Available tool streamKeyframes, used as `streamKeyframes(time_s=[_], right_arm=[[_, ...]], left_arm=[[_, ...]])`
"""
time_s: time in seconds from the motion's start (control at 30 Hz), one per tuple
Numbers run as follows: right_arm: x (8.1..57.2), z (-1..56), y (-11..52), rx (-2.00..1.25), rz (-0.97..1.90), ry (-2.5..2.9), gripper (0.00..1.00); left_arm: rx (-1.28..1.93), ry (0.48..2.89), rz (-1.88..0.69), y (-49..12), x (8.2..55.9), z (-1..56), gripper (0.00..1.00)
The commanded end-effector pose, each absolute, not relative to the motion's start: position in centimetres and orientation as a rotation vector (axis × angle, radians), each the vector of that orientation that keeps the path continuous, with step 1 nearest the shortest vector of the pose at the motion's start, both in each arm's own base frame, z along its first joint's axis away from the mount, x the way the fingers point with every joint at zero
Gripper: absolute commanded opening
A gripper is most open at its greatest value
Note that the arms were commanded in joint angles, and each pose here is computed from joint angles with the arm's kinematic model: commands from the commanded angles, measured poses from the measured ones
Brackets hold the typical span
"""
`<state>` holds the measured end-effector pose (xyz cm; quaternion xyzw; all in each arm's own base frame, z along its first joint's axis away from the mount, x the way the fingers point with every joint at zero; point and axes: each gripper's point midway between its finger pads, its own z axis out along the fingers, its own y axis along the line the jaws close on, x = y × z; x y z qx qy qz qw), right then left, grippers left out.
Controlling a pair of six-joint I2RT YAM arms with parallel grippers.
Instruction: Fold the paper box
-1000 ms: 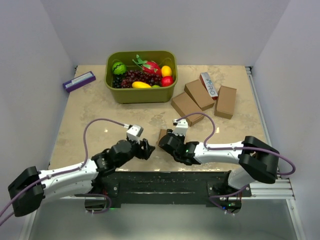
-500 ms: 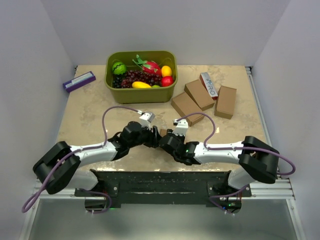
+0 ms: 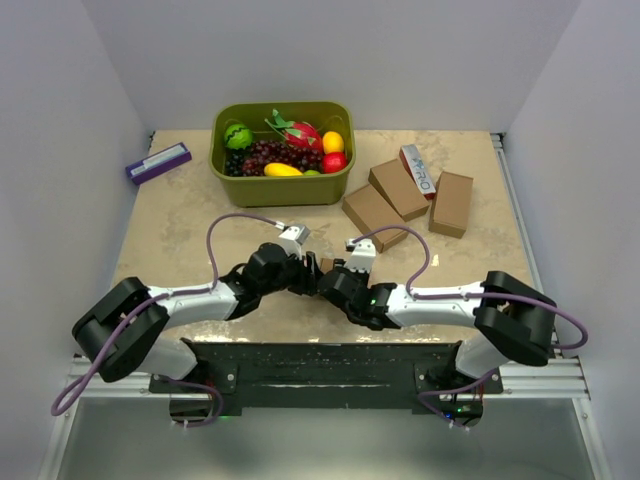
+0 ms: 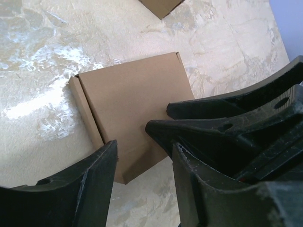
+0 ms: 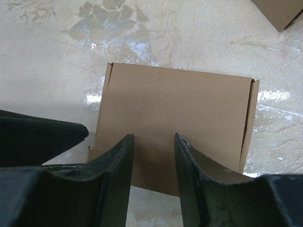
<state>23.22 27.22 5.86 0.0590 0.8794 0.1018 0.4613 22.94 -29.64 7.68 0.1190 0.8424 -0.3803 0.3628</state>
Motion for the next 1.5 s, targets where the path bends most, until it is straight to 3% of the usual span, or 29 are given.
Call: streamKeyframes(time_s=[0.0, 0.3, 0.47, 0.6, 0.63, 0.73, 0.8, 1.03, 1.13, 1.37, 1.47], right_arm=[[23.0, 5.1, 27.1, 0.158, 0.240, 2.174, 0.43], [22.7, 3.6, 26.8, 0.148, 0.215, 2.204, 0.43], [22.7, 5.3, 27.1, 0.130, 0.256, 2.184, 0.46], [22.1, 7.6, 26.8, 0.051, 0.276, 2.189, 0.60], [22.0, 8.3, 26.7, 0.048, 0.286, 2.185, 0.69], [22.1, 10.2, 24.6, 0.083, 0.297, 2.184, 0.82], [22.6, 10.1, 22.9, 0.111, 0.324, 2.216, 0.83], [24.5, 8.6, 19.8, 0.181, 0.497, 2.281, 0.83], [25.1, 7.7, 19.9, 0.217, 0.571, 2.296, 0.82], [25.1, 4.9, 20.2, 0.312, 0.686, 2.326, 0.79], [25.0, 3.8, 20.0, 0.364, 0.722, 2.326, 0.71]], left_arm=[[0.266, 2.110, -0.949, -29.9, 24.8, 8.7, 0.56], [0.286, 2.194, -0.752, -28.2, 25.9, 4.5, 0.55], [0.339, 2.228, -0.749, -28.5, 25.4, 2.5, 0.40], [0.348, 2.232, -0.749, -28.4, 25.3, 2.4, 0.38], [0.346, 2.225, -0.751, -28.4, 25.3, 2.7, 0.38], [0.345, 2.194, -0.764, -28.6, 25.6, 4.0, 0.42], [0.340, 2.170, -0.781, -28.9, 25.7, 5.1, 0.45], [0.333, 2.120, -0.814, -29.1, 25.9, 7.6, 0.69], [0.324, 2.112, -0.825, -29.1, 26.1, 8.3, 0.75], [0.301, 2.087, -0.852, -28.5, 26.2, 9.5, 0.78], [0.294, 2.078, -0.865, -28.2, 26.2, 10.0, 0.78]])
